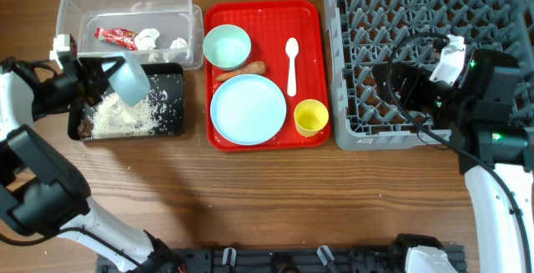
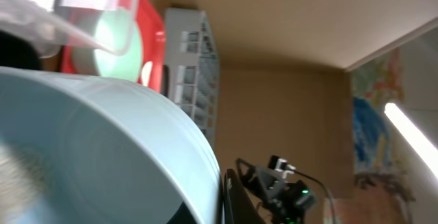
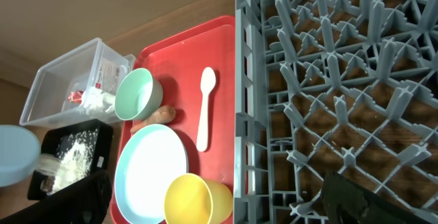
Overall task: Sort waste into correct bins and load items into the dishwasher rack
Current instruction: 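Lift the rice bowl left and pour rice onto the black tray, then return the emptied bowl to the red tray and release it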
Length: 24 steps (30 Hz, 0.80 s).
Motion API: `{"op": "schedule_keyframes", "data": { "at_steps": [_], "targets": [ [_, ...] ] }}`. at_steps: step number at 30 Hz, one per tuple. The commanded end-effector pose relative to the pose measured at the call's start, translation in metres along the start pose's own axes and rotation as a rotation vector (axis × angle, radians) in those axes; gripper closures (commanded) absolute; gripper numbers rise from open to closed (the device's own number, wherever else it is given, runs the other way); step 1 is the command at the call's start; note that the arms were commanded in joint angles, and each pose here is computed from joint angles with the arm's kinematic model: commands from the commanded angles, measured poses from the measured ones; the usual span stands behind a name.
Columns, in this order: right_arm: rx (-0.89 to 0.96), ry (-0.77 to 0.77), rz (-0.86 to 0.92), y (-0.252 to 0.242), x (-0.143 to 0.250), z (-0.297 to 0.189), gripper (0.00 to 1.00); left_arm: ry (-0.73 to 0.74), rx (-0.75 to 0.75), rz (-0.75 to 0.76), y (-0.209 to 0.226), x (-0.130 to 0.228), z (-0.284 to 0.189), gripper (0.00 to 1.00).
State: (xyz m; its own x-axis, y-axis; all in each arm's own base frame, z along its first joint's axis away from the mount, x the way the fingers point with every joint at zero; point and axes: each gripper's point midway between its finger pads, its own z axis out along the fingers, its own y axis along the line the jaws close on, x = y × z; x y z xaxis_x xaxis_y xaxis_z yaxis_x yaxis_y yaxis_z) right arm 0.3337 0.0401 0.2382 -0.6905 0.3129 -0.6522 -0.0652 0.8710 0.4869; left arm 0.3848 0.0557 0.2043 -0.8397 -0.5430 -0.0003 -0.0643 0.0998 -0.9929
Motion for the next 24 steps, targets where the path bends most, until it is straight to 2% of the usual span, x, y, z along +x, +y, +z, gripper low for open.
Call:
{"op": "schedule_keyframes", "data": {
  "at_steps": [1,10,18,22,24],
  "targets": [
    [-0.029,-0.007,-0.009,0.007,-0.005,-0.001,0.00,-0.032,0.125,-0.016,-0.029,-0.002,-0.005,0.96],
    [-0.028,-0.006,-0.008,0.007,-0.005,-0.001,0.00,-0.027,0.126,-0.091,-0.029,-0.002,-0.005,0.96],
    [-0.026,0.002,-0.004,0.007,-0.003,-0.001,0.00,-0.009,0.105,-0.088,-0.029,0.003,0.001,0.96],
    [-0.026,0.001,-0.005,0.007,-0.003,-0.001,0.00,0.058,-0.007,0.055,-0.042,0.017,0.022,0.96],
    [-0.027,-0.003,-0.007,0.007,-0.004,-0.001,0.00,0.115,-0.166,0.179,-0.055,0.026,0.045,0.96]
  ]
}}
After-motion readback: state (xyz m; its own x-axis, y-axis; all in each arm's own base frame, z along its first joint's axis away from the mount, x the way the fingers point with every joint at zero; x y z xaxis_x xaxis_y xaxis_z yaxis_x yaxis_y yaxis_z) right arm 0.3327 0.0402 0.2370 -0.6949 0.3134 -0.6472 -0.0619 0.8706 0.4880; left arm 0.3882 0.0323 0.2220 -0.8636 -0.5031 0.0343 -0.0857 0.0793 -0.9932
